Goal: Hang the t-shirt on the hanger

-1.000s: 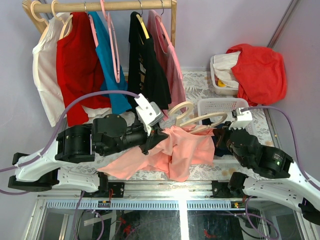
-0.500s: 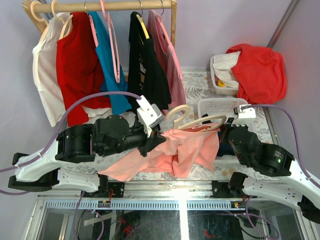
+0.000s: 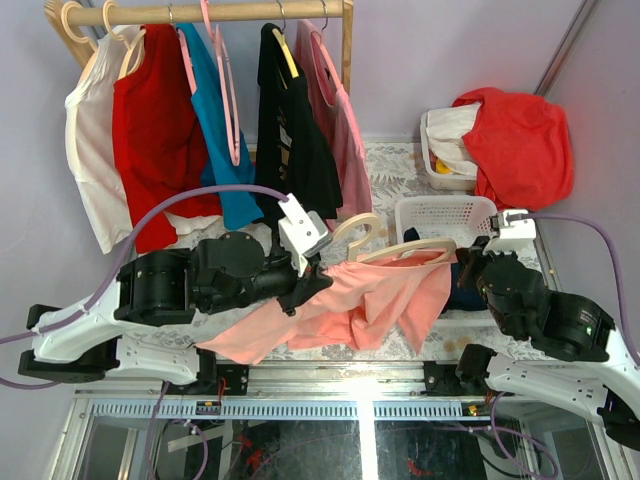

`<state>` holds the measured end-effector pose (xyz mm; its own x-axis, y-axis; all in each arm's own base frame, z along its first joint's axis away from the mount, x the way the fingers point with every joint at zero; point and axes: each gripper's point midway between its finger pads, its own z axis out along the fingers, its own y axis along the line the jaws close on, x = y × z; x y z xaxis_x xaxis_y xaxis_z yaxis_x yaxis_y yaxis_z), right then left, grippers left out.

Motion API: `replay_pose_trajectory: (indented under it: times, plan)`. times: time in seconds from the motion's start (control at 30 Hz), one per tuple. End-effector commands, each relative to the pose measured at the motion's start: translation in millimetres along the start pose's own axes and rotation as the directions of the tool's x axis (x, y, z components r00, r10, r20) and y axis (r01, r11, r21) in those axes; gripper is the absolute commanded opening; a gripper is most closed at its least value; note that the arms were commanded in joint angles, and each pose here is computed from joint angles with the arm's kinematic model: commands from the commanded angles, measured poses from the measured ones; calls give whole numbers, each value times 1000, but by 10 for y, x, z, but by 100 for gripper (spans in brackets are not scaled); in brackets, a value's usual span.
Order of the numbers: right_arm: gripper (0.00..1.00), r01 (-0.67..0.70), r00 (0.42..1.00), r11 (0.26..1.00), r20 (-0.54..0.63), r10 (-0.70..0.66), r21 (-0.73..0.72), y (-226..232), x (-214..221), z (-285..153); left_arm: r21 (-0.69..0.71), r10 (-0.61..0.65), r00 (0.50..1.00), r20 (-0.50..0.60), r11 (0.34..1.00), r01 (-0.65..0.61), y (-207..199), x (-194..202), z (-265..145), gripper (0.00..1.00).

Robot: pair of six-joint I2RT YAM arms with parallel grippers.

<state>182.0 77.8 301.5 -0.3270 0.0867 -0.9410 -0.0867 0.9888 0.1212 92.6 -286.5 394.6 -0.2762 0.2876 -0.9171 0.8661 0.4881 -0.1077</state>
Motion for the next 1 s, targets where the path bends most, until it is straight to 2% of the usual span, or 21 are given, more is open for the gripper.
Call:
replay_pose_trajectory:
  times: [0.0, 0.47, 0.77, 0.97]
  plan:
    - [0, 26, 998, 997, 52, -30, 77, -240, -218, -107, -36, -17, 999, 32, 999, 18, 75, -115, -66, 0]
    - [0, 125, 992, 991, 21, -126, 49, -244, -439, -244, -64, 3, 1000, 8, 998, -2, 82, -162, 37, 0]
    - [0, 154, 987, 988, 49, -154, 4, -26, -697, -217, -109, 9, 1000, -18, 994, -11, 133, -227, 50, 0]
    - [0, 185, 981, 981, 71, -181, -57, 325, -931, -115, -143, 16, 999, -37, 990, -21, 168, -254, 93, 0]
